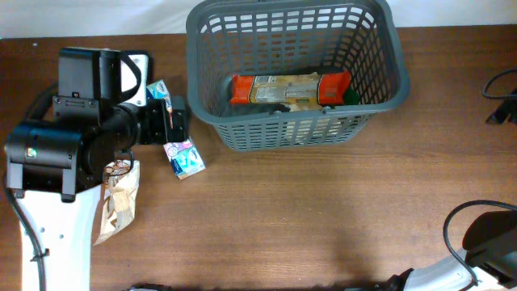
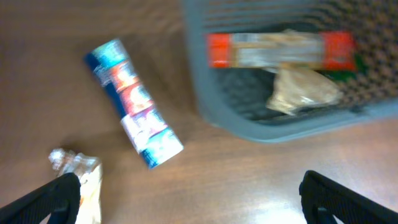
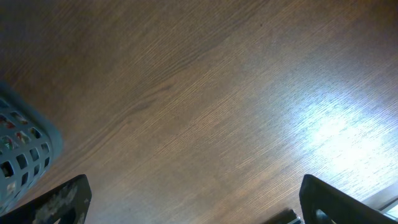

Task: Pack container
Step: 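Move the left gripper over the blue Kleenex tissue pack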

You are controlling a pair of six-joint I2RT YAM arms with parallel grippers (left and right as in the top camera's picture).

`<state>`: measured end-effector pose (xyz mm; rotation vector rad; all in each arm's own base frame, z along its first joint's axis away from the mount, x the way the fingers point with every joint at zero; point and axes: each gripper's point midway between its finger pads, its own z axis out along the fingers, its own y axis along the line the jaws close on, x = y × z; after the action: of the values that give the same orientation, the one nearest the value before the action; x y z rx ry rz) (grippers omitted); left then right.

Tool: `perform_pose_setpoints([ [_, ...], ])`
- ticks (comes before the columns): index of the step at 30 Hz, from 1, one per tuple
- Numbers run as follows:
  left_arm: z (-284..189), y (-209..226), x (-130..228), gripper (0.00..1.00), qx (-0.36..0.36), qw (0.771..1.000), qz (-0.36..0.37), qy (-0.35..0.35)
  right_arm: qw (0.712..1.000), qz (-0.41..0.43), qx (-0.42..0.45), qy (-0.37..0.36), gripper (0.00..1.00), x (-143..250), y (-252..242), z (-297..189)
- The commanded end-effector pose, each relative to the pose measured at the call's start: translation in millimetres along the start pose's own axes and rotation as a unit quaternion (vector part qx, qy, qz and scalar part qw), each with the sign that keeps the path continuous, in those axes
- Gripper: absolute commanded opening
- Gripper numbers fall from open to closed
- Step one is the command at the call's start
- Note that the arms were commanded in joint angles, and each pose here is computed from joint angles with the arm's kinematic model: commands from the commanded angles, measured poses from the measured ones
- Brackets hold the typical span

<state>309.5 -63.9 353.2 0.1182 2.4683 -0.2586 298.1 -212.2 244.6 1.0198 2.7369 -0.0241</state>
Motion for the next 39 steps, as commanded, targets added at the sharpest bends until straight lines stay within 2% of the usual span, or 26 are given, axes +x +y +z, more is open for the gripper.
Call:
perform_pose_setpoints([
  [1,-2,-7,-6,1.00,0.035,0.997,0.064,-0.014,1.000,0.005,0.007,0.002,0.99,0,-3,1],
  [6,-2,50,-11,0.99,-0.095,0.995,-0.019,-0.021,1.000,0.005,0.007,0.002,0.99,0,-3,1],
  [12,3,92,-24,1.00,-0.135,0.984,-0.111,-0.041,1.000,0.005,0.007,0.002,0.99,0,-3,1],
  [16,22,106,-24,1.00,-0.136,0.976,-0.165,-0.026,1.000,0.005,0.007,0.002,0.99,0,-3,1],
  [23,87,122,-17,1.00,-0.137,0.961,-0.239,0.038,1.000,0.005,0.007,0.002,0.99,0,-3,1],
  [31,158,128,4,0.99,-0.120,0.950,-0.259,0.125,1.000,0.005,0.007,0.002,0.99,0,-3,1],
  [39,198,126,22,1.00,-0.104,0.940,-0.274,0.176,1.000,0.005,0.007,0.002,0.99,0,-3,1],
])
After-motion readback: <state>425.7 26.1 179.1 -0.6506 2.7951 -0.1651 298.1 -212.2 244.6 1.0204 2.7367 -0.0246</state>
